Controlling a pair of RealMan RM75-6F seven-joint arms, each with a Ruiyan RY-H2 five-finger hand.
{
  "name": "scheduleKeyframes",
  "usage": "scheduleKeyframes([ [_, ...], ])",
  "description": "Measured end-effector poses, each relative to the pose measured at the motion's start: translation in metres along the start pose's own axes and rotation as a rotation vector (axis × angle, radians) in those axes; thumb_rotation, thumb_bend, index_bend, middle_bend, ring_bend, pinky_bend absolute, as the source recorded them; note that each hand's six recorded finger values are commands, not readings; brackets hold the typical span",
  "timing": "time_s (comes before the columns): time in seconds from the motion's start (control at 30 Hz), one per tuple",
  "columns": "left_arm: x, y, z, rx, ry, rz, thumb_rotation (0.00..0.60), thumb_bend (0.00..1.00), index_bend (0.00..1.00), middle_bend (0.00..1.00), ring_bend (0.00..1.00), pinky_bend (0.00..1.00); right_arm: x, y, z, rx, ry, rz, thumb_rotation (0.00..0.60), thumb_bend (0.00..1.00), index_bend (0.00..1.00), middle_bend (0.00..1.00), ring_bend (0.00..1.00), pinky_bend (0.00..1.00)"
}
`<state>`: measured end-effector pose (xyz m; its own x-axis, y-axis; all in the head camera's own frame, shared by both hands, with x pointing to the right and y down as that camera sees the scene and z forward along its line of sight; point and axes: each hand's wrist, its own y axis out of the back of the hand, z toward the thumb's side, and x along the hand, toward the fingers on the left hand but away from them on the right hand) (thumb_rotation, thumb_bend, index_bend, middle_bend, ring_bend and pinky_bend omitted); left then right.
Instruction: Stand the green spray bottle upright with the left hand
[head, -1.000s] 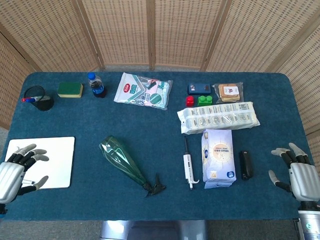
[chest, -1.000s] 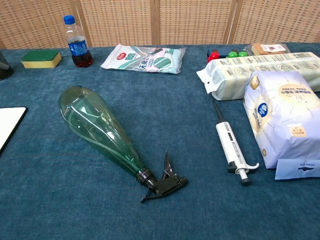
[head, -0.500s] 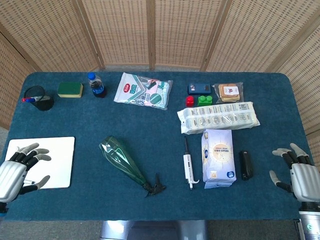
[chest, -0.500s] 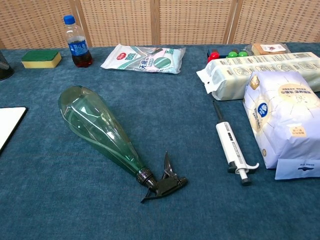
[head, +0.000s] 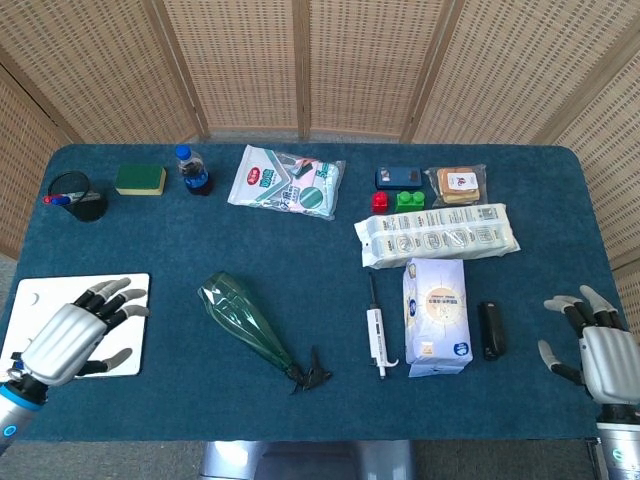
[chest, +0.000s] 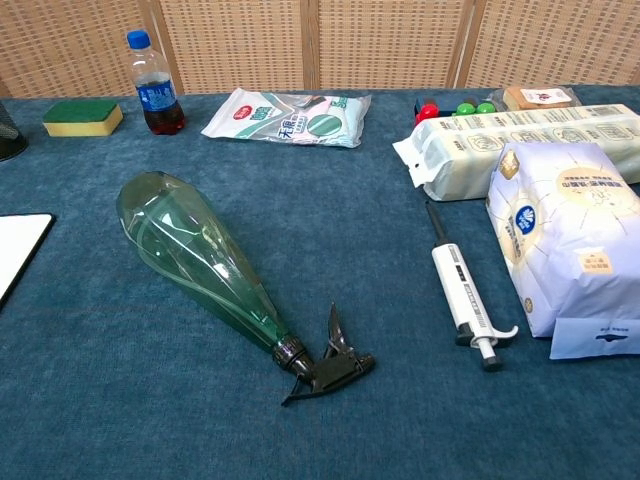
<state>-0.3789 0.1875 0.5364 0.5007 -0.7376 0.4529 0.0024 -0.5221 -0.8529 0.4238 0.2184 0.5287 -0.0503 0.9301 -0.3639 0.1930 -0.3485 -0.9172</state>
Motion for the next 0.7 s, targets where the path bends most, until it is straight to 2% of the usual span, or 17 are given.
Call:
scheduleKeyframes([
  [0.1, 0.015, -0.004, 0.011, 0.064, -0.058, -0.04, 0.6, 0.3, 0.22, 0.05, 0.0, 0.04, 0.002, 0.002, -0.001, 0.001, -0.004, -0.008, 0.6, 0.38, 0.3, 0.29, 0.1, 0.16],
  [0.2, 0.032, -0.008, 0.027, 0.121, -0.127, -0.073, 0.6, 0.3, 0.21, 0.03, 0.0, 0.02, 0.004, 0.005, -0.002, 0.002, -0.01, -0.018, 0.6, 0.38, 0.3, 0.29, 0.1, 0.16],
  [0.4, 0.065, -0.017, 0.065, 0.203, -0.266, -0.102, 0.6, 0.3, 0.21, 0.02, 0.0, 0.0, 0.01, 0.01, -0.007, 0.002, -0.025, -0.037, 0.6, 0.38, 0.3, 0.29, 0.1, 0.16],
  [0.5, 0.078, -0.022, 0.084, 0.208, -0.322, -0.113, 0.6, 0.3, 0.21, 0.01, 0.0, 0.0, 0.012, 0.013, -0.01, 0.002, -0.034, -0.045, 0.6, 0.38, 0.3, 0.29, 0.1, 0.16],
  [0.7, 0.095, -0.035, 0.109, 0.255, -0.406, -0.142, 0.6, 0.3, 0.21, 0.01, 0.0, 0.0, 0.016, 0.017, -0.016, 0.003, -0.049, -0.057, 0.6, 0.38, 0.3, 0.29, 0.1, 0.16],
])
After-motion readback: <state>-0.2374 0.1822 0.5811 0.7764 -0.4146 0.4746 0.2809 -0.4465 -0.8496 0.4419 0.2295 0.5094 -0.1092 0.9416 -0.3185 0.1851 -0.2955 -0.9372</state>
